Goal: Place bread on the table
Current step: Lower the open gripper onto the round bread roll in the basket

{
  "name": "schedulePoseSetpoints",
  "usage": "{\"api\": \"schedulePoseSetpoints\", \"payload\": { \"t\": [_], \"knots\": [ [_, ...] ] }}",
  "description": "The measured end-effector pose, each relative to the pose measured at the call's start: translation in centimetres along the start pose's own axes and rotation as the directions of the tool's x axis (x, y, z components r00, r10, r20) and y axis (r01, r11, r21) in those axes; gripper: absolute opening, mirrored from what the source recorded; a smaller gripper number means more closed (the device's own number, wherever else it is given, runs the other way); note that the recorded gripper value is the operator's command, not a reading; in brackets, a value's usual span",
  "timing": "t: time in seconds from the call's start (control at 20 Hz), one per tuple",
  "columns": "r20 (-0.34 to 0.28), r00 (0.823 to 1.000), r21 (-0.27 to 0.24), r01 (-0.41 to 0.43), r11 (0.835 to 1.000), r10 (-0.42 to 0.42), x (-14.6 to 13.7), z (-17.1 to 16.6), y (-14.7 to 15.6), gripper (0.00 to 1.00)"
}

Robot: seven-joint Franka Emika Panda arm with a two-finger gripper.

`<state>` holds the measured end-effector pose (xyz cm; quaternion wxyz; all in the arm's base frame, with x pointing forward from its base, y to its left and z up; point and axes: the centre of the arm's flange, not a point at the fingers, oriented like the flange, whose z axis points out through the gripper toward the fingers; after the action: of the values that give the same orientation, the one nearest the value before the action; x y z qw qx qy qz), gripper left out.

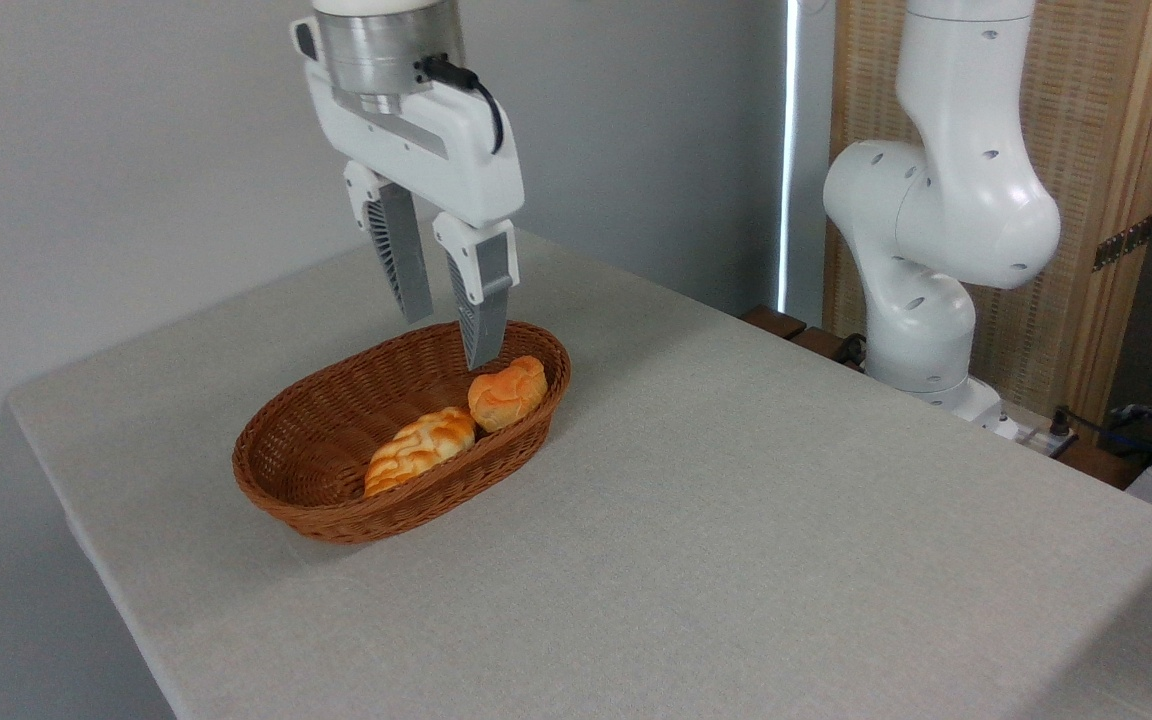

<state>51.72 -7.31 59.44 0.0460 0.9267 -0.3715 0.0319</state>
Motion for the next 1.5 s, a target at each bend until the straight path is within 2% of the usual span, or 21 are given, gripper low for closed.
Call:
{"api": "schedulePoseSetpoints", "payload": {
  "t": [0.1,0.25,0.5,0.7,0.9,1.2,1.5],
  "knots": [
    [-0.023,1.000,-0.019,-0.006,1.000,0.006,-1.8,1.1,2.6,1.00],
    [-0.019,0.999,-0.035,-0.034,0.999,0.033,-3.9,2.8,6.0,1.00],
    [-0.010,0.993,-0.040,-0.117,0.992,0.117,-2.2,7.6,9.6,1.00],
    [-0.018,0.991,-0.045,-0.134,0.990,0.134,-1.4,9.1,10.6,1.00],
    [0.008,0.986,-0.065,-0.166,0.984,0.167,-0.8,10.9,12.2,1.00],
    [0.007,0.980,-0.060,-0.196,0.979,0.197,0.1,13.5,13.3,1.00],
    [0.004,0.944,-0.065,-0.329,0.942,0.330,0.1,13.8,13.3,1.00]
  ]
}}
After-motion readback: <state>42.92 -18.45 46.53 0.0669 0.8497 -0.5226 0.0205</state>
